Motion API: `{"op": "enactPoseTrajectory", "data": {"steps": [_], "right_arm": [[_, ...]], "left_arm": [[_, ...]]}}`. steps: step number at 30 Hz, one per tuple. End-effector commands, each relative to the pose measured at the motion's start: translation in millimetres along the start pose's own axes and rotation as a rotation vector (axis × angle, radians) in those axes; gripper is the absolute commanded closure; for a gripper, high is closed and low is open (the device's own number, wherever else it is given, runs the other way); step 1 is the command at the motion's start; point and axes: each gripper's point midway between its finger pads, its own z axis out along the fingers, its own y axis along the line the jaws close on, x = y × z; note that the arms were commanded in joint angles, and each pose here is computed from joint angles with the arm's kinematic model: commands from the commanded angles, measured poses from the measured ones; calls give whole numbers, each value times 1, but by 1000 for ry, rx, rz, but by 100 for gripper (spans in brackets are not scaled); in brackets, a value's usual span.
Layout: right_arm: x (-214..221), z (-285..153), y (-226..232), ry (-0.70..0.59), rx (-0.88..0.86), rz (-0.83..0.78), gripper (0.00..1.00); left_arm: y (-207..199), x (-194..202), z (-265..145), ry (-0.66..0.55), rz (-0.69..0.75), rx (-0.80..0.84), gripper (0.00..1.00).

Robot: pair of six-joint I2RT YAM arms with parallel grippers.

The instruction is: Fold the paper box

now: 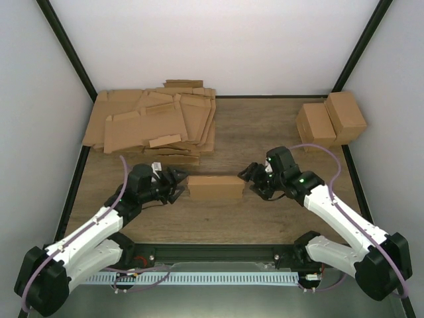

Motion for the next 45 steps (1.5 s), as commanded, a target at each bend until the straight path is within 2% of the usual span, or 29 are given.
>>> {"op": "enactPoseTrajectory", "data": {"steps": [1,6,13,26,36,40,45], "right_arm": [[-1,2,3,2,-40,64,29],[5,5,1,14,-99,146,32],[1,4,4,-8,-127,166,36],[-8,4,4,-57,-118,188,31],[-9,8,-2,-63,-99,198,49],[-9,11,-5,-62,-88,196,59],[-8,14,-10,-54,-67,200,66]], "left_arm": [[-12,3,4,21,11,51,26],[-15,3,7,32,-1,71,33],[-11,3,12,41,-10,67,42],[-6,4,18,58,-2,51,45],[0,3,18,49,-7,29,56],[4,3,20,52,-7,16,59],[9,3,23,54,-5,0,65]]}}
